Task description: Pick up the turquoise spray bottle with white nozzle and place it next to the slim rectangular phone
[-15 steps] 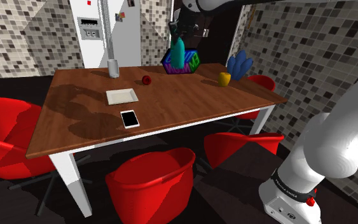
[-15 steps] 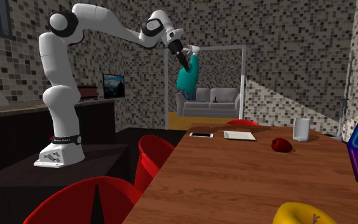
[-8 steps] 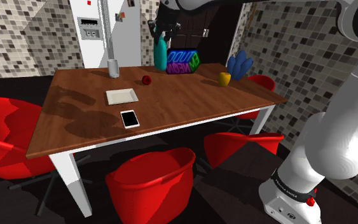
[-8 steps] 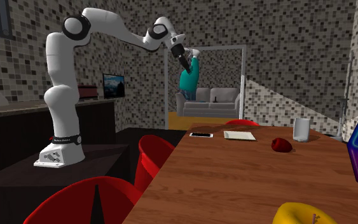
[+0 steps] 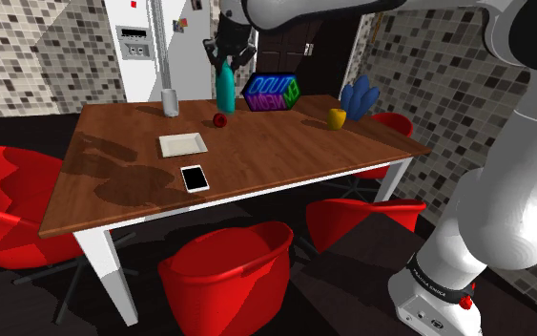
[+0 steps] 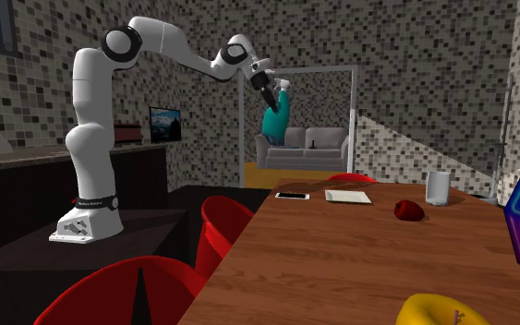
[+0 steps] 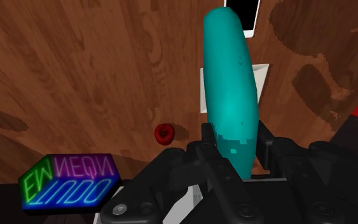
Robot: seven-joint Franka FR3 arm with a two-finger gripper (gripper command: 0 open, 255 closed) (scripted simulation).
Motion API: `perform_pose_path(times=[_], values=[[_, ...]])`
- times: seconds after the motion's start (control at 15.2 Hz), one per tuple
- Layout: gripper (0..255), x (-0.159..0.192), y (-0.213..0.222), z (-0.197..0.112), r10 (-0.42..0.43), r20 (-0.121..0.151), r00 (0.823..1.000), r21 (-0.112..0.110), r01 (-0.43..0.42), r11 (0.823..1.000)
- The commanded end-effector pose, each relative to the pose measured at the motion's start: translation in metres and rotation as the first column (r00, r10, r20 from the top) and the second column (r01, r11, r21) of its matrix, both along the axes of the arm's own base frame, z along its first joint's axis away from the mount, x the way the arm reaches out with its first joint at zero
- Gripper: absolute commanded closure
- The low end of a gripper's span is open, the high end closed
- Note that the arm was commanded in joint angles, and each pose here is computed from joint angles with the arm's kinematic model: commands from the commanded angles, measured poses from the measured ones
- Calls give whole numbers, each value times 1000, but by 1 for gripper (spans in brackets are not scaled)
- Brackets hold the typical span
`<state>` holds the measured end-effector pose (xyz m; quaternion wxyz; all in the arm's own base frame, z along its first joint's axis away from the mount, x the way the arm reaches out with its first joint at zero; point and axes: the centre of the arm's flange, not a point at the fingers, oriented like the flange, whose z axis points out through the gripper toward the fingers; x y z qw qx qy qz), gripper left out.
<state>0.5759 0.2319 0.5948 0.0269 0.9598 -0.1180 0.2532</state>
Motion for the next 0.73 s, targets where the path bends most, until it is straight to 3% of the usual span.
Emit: perform_pose_path(times=[0.0, 0.66], values=[[255, 0, 1, -10, 0, 1, 1000, 0, 0, 1000], [255, 0, 1, -63, 0, 1, 1000, 0, 0, 1000]])
